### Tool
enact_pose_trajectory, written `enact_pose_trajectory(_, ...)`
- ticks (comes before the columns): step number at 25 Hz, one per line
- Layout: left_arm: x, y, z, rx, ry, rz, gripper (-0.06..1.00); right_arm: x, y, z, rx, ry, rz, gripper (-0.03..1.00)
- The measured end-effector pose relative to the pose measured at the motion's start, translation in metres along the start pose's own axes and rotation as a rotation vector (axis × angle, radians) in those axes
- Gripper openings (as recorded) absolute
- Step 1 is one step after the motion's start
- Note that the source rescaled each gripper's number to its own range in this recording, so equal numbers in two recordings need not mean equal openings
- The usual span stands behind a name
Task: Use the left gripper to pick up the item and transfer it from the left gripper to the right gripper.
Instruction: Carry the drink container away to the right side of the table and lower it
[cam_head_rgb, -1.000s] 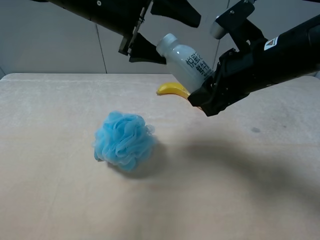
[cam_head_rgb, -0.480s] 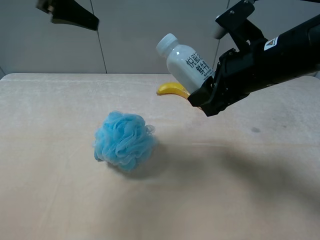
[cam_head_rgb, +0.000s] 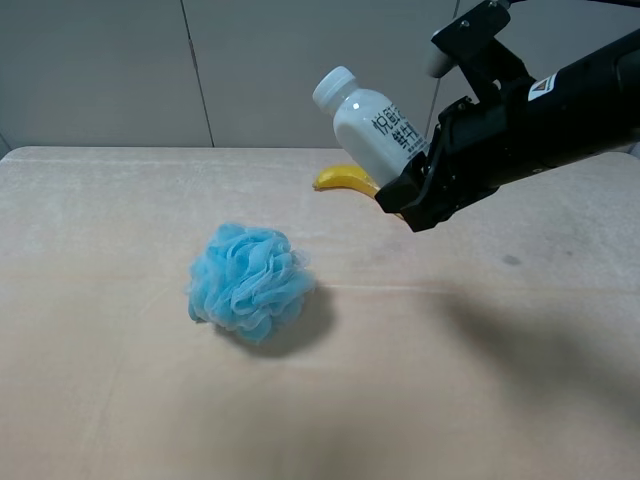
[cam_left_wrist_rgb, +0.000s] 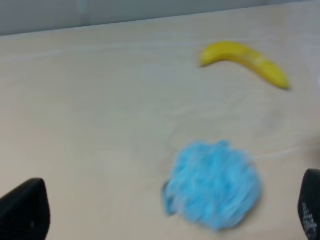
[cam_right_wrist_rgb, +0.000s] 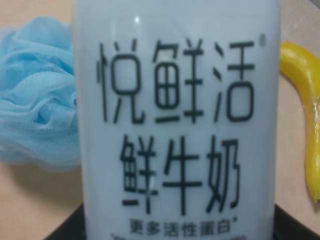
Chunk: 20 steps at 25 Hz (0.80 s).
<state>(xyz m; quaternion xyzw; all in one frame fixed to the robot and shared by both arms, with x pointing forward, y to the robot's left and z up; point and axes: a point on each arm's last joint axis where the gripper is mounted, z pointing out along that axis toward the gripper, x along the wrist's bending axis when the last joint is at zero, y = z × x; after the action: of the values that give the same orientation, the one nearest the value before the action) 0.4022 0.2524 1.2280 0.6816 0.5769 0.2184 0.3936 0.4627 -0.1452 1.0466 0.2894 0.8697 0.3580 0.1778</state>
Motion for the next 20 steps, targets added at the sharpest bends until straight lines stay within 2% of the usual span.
enact_pose_trajectory(3,0.009,-0.03,-0.02,0.004,0.076,-0.003,1.0,0.0,0.0,0.0,0.0,0.0,0.0,0.01)
enact_pose_trajectory(6,0.015,-0.066,-0.032,0.011,0.116,0.003,1.0,0.0,0.0,0.0,0.0,0.0,0.002,0.01)
enact_pose_trajectory(14,0.03,-0.166,-0.04,0.012,0.147,0.017,1.0,0.0,0.0,0.0,-0.001,0.001,0.011,0.01)
enact_pose_trajectory(20,0.036,-0.215,-0.048,-0.088,0.151,0.076,0.99,0.0,0.0,0.0,-0.001,0.001,0.037,0.01)
